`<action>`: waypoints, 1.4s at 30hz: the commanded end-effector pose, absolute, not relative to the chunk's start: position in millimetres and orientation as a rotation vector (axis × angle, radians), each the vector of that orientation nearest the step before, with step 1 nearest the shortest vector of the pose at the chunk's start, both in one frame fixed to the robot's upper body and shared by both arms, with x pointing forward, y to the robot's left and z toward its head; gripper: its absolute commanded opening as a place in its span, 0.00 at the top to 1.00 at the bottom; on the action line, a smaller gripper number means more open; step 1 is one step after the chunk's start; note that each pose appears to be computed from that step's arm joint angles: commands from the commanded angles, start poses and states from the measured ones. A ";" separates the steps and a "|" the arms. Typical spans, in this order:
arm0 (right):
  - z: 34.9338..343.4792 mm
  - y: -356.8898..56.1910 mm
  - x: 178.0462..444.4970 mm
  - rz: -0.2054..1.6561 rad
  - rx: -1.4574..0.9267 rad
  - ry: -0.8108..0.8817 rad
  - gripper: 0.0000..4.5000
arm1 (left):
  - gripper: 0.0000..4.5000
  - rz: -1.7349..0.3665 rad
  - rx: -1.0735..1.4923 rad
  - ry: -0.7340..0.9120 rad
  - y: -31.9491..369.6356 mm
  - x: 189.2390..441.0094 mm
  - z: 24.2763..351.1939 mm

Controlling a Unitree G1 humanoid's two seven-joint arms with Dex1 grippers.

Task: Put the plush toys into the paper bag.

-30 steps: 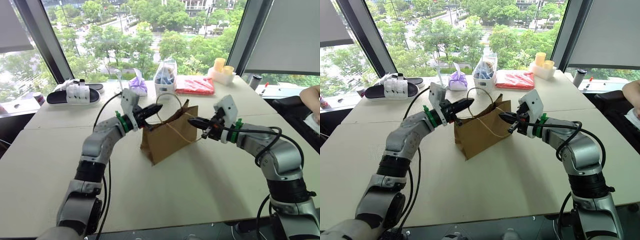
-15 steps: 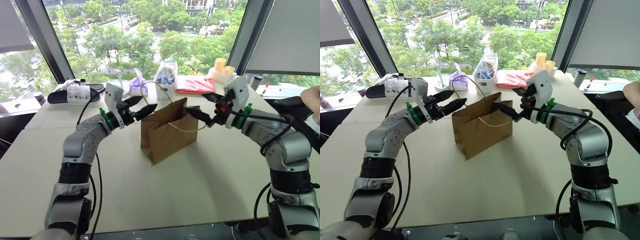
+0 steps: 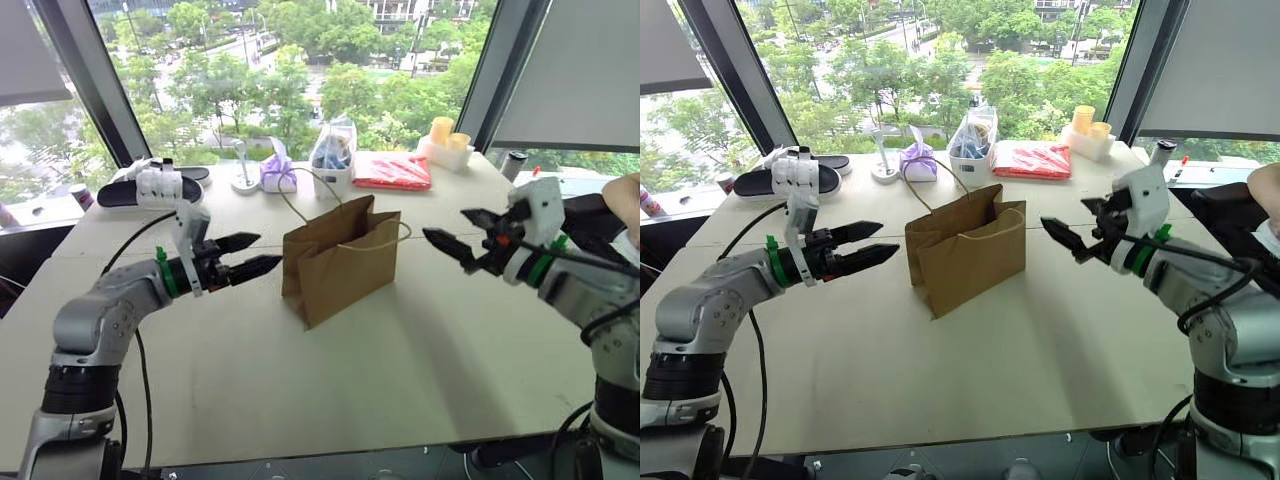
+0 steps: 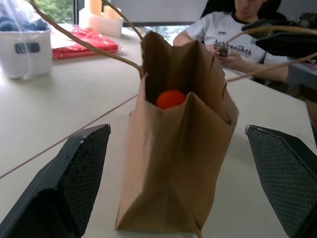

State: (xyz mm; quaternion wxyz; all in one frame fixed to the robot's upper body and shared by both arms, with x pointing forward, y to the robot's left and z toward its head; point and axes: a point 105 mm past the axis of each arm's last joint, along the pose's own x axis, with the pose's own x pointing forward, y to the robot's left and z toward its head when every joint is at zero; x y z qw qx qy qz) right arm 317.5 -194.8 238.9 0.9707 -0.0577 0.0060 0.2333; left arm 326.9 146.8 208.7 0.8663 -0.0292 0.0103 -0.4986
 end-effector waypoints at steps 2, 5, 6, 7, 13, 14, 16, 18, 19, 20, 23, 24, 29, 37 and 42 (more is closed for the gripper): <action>224.4 -162.6 310.2 0.542 -0.105 0.000 0.21 | 0.00 -1.094 -0.019 -0.002 137.0 325.6 207.5; 211.4 -141.8 311.9 0.592 -0.083 0.017 0.55 | 0.00 -1.106 -0.005 0.002 132.0 330.4 202.3; 208.2 -134.4 313.6 0.609 -0.077 0.022 0.68 | 0.00 -1.110 0.003 0.005 130.3 331.9 200.3; 206.3 -129.5 314.5 0.620 -0.074 0.023 0.79 | 0.00 -1.113 0.008 0.007 129.4 332.7 199.1; 197.4 -87.6 324.9 0.722 -0.081 0.017 0.98 | 0.00 -1.145 0.040 -0.012 117.5 339.4 196.0; 195.9 -84.4 328.2 0.727 -0.089 0.017 0.98 | 0.00 -1.146 0.040 -0.016 114.6 341.1 195.9; 193.8 -81.1 335.2 0.729 -0.094 0.017 0.98 | 0.00 -1.156 0.047 -0.024 110.3 342.7 195.9; 192.7 -80.3 339.7 0.729 -0.096 0.015 0.98 | 0.00 -1.167 0.053 -0.029 107.3 342.9 195.6; 192.4 -79.6 341.4 0.729 -0.096 0.014 0.98 | 0.00 -1.174 0.054 -0.031 104.2 342.7 195.3; 192.4 -78.1 342.1 0.736 -0.095 0.012 0.98 | 0.00 -1.187 0.055 -0.035 100.0 341.8 195.1; 191.8 -74.1 343.1 0.748 -0.097 0.008 0.98 | 0.00 -1.192 0.068 -0.052 90.2 342.3 192.9; 191.8 -73.4 343.3 0.748 -0.096 0.006 0.98 | 0.00 -1.179 0.074 -0.059 89.2 344.2 192.0; 194.4 -75.2 341.6 0.740 -0.100 -0.005 0.98 | 0.00 -1.114 0.083 -0.071 89.2 353.6 185.4; 198.5 -84.9 326.3 0.718 -0.107 -0.005 1.00 | 0.75 -1.037 0.038 -0.092 83.2 368.4 178.9; 213.1 -113.7 312.0 0.650 -0.121 -0.021 1.00 | 0.99 -1.039 0.019 -0.074 79.9 375.2 175.0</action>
